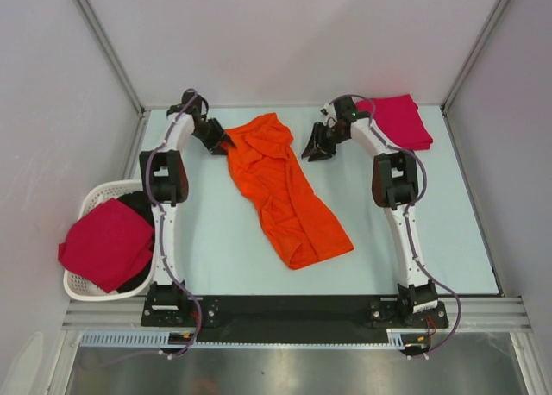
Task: Fold and stack the t-shirts
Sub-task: Rotate the tshirt 90 degrees
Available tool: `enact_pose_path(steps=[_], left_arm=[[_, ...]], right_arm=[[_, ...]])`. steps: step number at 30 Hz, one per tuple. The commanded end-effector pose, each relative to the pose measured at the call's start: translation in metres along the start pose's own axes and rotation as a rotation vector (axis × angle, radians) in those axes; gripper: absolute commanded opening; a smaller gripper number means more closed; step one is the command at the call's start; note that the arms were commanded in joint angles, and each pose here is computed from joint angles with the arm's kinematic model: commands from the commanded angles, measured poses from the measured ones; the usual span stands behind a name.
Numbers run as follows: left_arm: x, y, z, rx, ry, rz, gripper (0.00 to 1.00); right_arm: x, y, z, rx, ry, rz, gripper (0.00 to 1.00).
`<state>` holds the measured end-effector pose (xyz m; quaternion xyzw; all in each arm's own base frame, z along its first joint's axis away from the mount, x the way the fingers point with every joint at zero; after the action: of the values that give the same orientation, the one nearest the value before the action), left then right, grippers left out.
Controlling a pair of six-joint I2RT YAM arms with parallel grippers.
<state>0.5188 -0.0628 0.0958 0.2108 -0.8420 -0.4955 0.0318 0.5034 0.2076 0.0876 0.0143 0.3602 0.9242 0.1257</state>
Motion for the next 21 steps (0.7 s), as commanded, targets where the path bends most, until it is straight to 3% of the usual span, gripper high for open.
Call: enact_pose_path(steps=[1,3,4,7,10,12,14,16,21], left_arm=[[0.017,-0.029,-0.020,0.031,-0.046,0.055,0.48],[0.018,-0.028,-0.021,0.024,-0.067,0.049,0.46],[0.017,-0.028,-0.021,0.013,-0.081,0.039,0.40],[0.015,-0.032,-0.019,0.035,-0.070,0.051,0.29],[0.013,-0.034,-0.019,0.035,-0.073,0.051,0.27],[0.011,-0.030,-0.019,0.021,-0.085,0.034,0.29],[0.010,-0.028,-0.018,0.016,-0.089,0.029,0.35],[0.010,-0.028,-0.016,0.011,-0.087,0.026,0.39],[0.004,-0.025,-0.012,0.015,-0.082,0.014,0.49]], right_arm=[[0.025,0.071,-0.001,0.147,-0.006,0.014,0.42],[0.026,0.094,0.008,0.199,0.071,-0.074,0.38],[0.029,0.096,0.005,0.215,0.074,-0.078,0.35],[0.045,0.092,-0.005,0.248,0.061,0.016,0.01],[0.066,0.096,-0.008,0.256,0.031,0.095,0.00],[0.076,0.099,-0.008,0.258,0.033,0.103,0.11],[0.082,0.109,-0.002,0.240,0.035,0.097,0.31],[0.090,0.113,-0.006,0.244,0.002,0.134,0.43],[0.122,0.131,-0.007,0.289,-0.057,0.205,0.47]])
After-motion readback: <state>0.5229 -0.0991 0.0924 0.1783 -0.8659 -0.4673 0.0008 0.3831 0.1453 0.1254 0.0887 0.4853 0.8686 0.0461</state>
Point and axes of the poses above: each gripper's point midway between its finger pads, its own y axis back along the fingers, its own z axis along the line the jaws close on, x = y × z, the point moved 8 cm from there along y, back along the fingers, and after that the axes turned 13 degrees about -y, right-handed, at the moved point
